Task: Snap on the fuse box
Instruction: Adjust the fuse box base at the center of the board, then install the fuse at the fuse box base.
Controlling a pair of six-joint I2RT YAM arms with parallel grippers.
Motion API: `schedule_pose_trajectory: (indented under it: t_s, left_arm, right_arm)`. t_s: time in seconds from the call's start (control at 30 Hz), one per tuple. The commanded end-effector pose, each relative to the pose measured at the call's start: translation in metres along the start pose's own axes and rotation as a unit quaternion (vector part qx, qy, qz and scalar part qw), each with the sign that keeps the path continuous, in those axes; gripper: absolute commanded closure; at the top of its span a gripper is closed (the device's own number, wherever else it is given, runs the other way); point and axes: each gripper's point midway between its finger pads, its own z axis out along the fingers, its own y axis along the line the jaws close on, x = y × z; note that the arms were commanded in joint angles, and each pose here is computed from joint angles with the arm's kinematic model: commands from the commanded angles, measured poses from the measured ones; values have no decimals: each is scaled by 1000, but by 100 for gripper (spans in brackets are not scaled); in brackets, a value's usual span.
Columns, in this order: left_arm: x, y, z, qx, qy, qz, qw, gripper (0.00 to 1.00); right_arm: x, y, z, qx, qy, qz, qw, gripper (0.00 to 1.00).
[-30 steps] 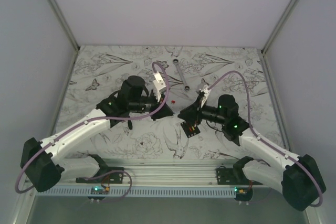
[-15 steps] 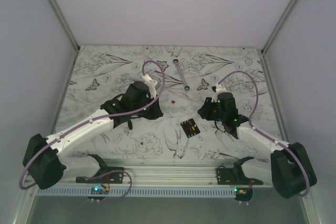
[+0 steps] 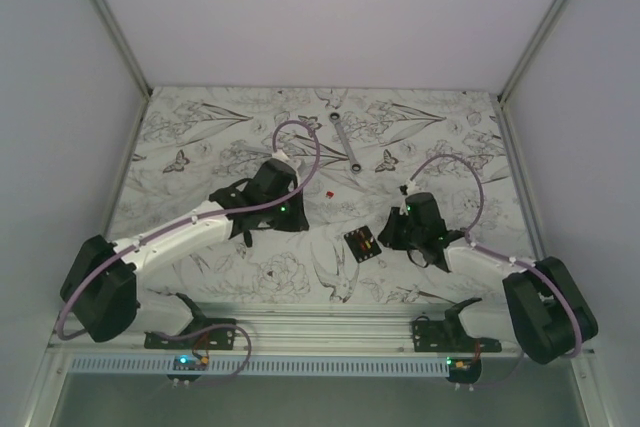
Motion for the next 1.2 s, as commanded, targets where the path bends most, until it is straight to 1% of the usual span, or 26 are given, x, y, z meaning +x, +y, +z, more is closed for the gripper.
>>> schedule_pose_trajectory:
  t_s: [0.0, 0.17, 0.47, 0.63, 0.8, 0.97, 1.07, 1.17]
  left_arm:
    - [5, -1, 5, -9, 17, -19, 1000, 100]
    - [7, -6, 10, -14, 21, -17, 1000, 100]
    - [7, -18, 22, -17, 33, 0, 999, 100]
    - [8, -27, 33, -18, 51, 21, 998, 100]
    - [10, -35, 47, -28, 81, 50, 995, 100]
    - [12, -42, 61, -44, 103, 84, 990, 100]
    - [12, -44, 68, -52, 111, 98, 988, 100]
    - [12, -43, 74, -67, 115, 112, 985, 100]
  right_arm:
    - [19, 13, 0, -23, 14, 19, 999, 77]
    - [35, 31, 0, -45, 22, 22, 998, 79]
    - [34, 53, -5, -66, 7, 20, 998, 79]
    - [23, 45, -14, -46, -25, 14, 999, 78]
    - [5, 17, -30, 25, -78, -1, 997, 74]
    - [-5, -3, -41, 72, -112, -2, 991, 63]
    - [-10, -13, -47, 94, -137, 17, 986, 56]
    - [-18, -16, -55, 95, -167, 31, 981, 42]
